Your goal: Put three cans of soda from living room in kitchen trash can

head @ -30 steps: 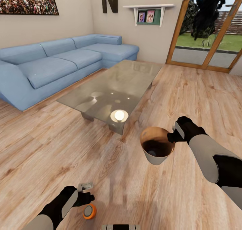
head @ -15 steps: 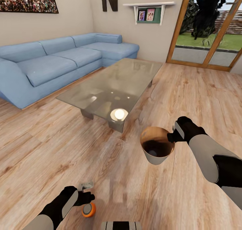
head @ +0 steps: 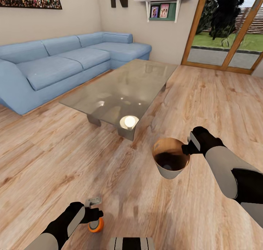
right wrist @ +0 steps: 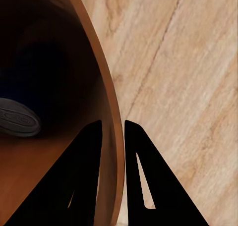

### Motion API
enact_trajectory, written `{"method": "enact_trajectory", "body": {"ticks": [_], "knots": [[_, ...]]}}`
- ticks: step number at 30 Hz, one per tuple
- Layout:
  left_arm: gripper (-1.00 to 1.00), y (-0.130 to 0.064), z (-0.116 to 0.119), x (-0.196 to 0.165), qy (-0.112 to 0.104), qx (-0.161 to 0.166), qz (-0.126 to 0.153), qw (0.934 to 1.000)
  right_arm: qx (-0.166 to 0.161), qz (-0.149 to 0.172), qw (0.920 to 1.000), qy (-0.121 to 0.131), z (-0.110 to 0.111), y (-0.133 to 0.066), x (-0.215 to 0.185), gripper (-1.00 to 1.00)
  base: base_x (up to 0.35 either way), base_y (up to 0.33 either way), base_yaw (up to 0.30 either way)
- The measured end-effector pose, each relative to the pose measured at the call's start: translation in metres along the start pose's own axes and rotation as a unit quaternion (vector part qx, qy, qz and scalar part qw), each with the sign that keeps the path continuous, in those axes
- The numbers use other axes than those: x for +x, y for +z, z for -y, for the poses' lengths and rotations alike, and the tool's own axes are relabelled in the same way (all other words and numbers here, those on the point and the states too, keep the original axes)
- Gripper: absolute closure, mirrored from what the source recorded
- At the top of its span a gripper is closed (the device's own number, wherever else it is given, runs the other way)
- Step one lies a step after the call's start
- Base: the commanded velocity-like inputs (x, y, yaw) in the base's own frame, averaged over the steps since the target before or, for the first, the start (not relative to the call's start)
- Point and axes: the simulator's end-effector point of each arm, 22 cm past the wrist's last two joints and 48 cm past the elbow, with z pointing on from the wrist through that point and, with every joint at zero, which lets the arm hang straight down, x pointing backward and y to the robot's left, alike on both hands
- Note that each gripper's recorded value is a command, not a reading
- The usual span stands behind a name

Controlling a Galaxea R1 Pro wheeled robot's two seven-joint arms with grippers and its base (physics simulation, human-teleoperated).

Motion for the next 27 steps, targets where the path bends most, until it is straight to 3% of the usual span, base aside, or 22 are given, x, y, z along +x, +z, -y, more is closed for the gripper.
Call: {"method": "enact_trajectory", "body": {"ticks": [14,19,27], "knots": [[-1.0,0.0,0.001,-0.001,0.0,0.001,0.002,1.0,0.0,0.0,1.0,0.0,0.0,0.0,0.0,1.0,0.0,0.0,0.0],[-1.0,0.008,-0.002,0.007,-0.001,-0.002,-0.01,1.0,0.001,-0.01,0.9999,-0.002,-0.002,0.013,0.005,1.0,0.0,0.0,0.0],[-1.0,0.009,-0.003,0.01,-0.002,-0.003,-0.012,0.9999,0.0,-0.01,0.9999,-0.001,-0.002,0.013,0.005,1.0,0.0,0.0,0.0]]}}
